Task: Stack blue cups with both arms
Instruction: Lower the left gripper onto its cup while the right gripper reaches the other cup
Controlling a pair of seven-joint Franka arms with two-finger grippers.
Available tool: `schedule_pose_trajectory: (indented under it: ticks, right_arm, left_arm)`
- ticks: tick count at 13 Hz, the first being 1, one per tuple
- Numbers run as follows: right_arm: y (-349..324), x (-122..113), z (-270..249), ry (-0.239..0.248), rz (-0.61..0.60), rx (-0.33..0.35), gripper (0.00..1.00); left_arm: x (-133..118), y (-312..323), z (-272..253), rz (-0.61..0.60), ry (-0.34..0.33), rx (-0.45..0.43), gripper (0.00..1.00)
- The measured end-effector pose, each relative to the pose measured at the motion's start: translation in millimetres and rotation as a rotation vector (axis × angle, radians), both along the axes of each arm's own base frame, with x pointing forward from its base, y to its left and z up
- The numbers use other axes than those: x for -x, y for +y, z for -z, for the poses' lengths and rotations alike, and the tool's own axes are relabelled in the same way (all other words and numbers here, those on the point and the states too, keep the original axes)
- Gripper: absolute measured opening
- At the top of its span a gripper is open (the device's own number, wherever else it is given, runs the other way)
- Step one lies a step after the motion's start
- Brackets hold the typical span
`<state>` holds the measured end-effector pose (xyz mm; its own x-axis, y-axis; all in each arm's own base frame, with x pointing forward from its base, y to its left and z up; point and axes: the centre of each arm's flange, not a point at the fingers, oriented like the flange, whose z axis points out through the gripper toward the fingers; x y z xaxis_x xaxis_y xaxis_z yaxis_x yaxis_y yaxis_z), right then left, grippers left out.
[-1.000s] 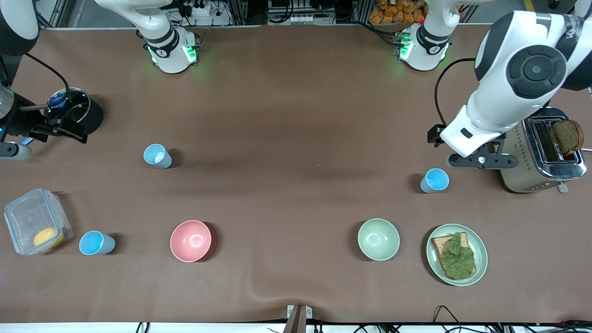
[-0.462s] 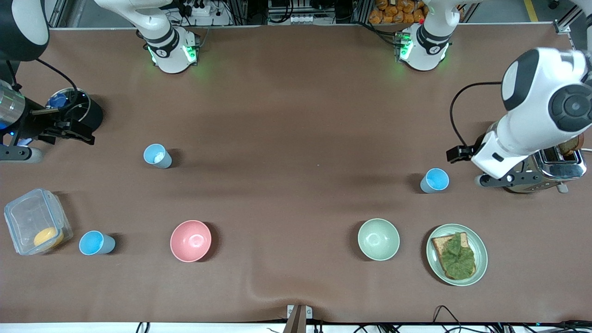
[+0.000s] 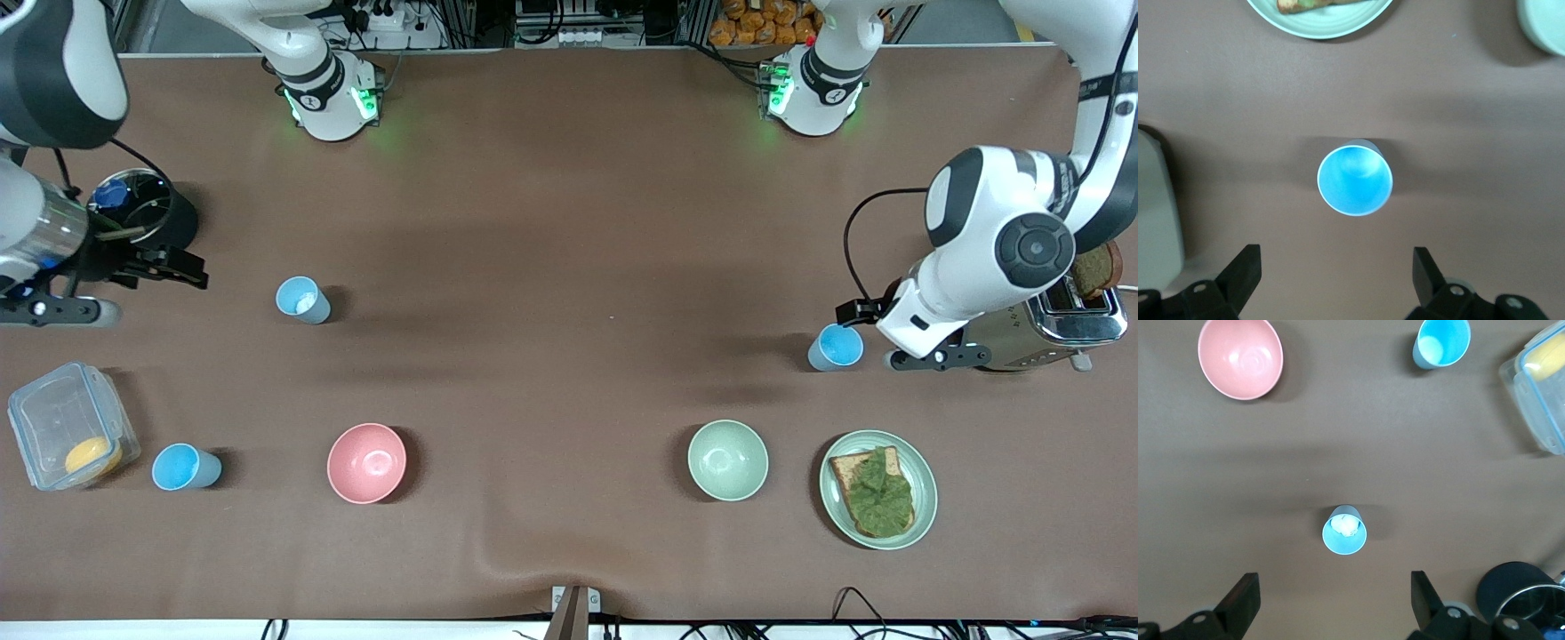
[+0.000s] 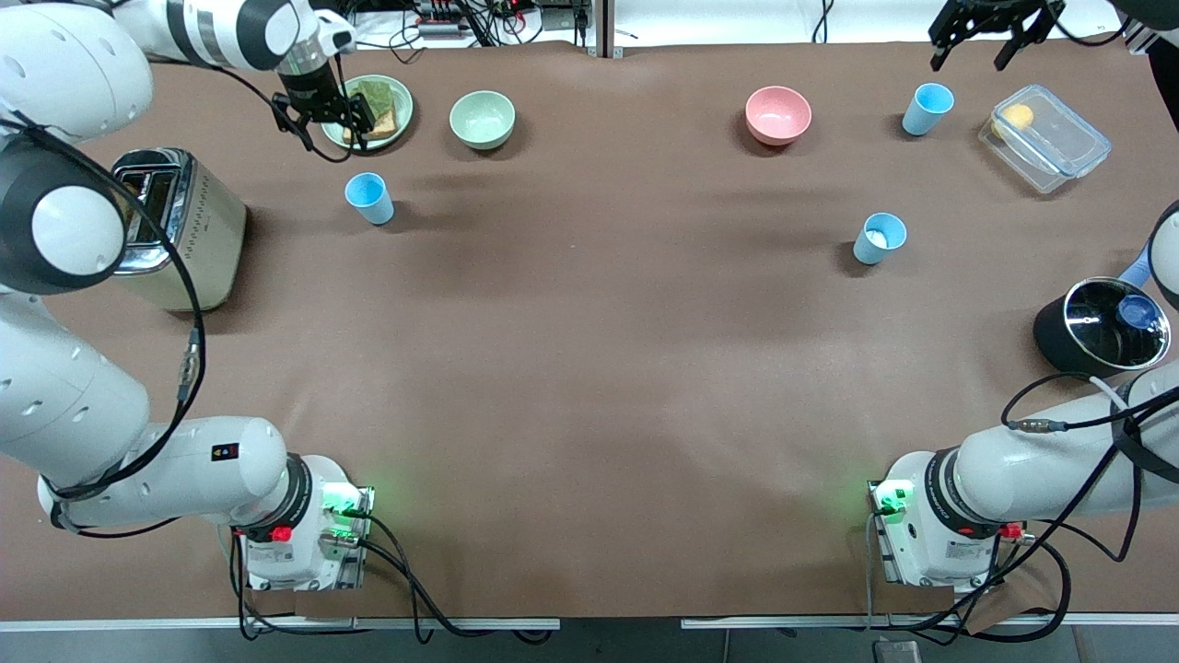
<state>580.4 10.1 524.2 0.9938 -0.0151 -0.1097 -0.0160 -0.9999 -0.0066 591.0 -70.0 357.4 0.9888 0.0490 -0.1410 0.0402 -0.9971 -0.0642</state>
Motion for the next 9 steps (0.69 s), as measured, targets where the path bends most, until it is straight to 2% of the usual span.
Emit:
schedule_pose_trajectory:
  ticks: [2, 9]
  right_arm:
    - [12, 3, 21, -0.01, -0.02, -0.002, 1.0]
    - [48, 33, 135, -0.096, -0.083, -0.006, 1.0]
  left_arm:
    - [-4, 13, 28, -0.019, 0.019, 0.012, 1.0]
    - [-8, 27, 91, -0.045, 0.068, 0.042, 1.0]
